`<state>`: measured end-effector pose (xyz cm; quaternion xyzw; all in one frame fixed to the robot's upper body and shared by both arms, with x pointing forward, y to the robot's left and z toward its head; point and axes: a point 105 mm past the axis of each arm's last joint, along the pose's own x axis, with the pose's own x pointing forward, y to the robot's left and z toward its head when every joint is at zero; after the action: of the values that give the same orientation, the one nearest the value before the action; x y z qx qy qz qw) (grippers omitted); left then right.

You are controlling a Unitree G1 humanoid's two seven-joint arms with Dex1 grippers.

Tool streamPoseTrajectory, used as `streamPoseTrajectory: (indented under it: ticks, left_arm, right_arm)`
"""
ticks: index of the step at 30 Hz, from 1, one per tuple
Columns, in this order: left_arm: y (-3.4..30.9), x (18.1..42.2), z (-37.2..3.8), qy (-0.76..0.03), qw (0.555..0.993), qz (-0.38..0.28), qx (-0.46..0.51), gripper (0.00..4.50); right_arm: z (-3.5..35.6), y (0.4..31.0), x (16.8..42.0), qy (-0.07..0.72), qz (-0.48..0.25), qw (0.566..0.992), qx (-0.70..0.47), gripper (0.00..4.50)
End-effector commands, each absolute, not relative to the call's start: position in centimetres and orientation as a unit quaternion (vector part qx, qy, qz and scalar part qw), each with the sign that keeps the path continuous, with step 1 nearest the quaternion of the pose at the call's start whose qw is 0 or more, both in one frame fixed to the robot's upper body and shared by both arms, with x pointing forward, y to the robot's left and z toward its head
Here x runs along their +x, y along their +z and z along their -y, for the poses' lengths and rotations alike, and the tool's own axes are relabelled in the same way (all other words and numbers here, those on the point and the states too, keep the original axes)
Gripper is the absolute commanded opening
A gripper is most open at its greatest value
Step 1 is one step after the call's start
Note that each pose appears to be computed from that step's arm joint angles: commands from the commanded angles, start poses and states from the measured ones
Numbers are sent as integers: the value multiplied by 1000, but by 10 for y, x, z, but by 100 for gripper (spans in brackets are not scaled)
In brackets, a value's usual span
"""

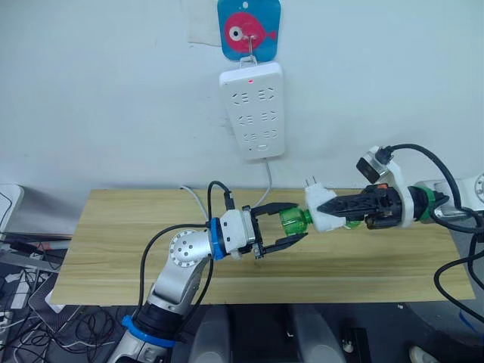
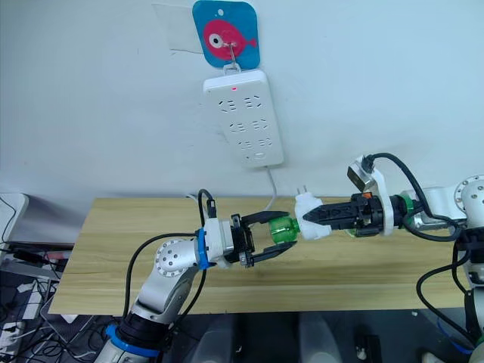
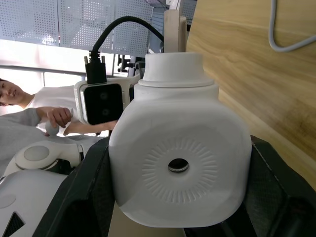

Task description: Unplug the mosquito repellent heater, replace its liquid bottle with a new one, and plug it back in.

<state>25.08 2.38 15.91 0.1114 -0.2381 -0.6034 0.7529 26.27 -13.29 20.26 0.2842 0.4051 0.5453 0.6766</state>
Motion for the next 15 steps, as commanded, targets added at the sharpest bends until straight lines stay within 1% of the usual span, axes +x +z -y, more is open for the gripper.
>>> streamPoseTrajectory:
  ticks: [1, 4, 9, 15]
  left_arm:
    - [160, 248, -15, -614, 741, 245, 113, 226]
    - [161, 249, -14, -616, 739, 249, 114, 226]
    - [161, 247, -11, -624, 731, 253, 109, 226]
    - [165, 248, -8, -619, 729, 269, 114, 226]
  right_arm:
    - [118, 222, 251, 595, -378, 654, 274, 298]
    - [118, 222, 247, 598, -383, 654, 262, 298]
    - [118, 224, 241, 609, -392, 640, 257, 298]
    - [117, 222, 245, 604, -394, 642, 261, 298]
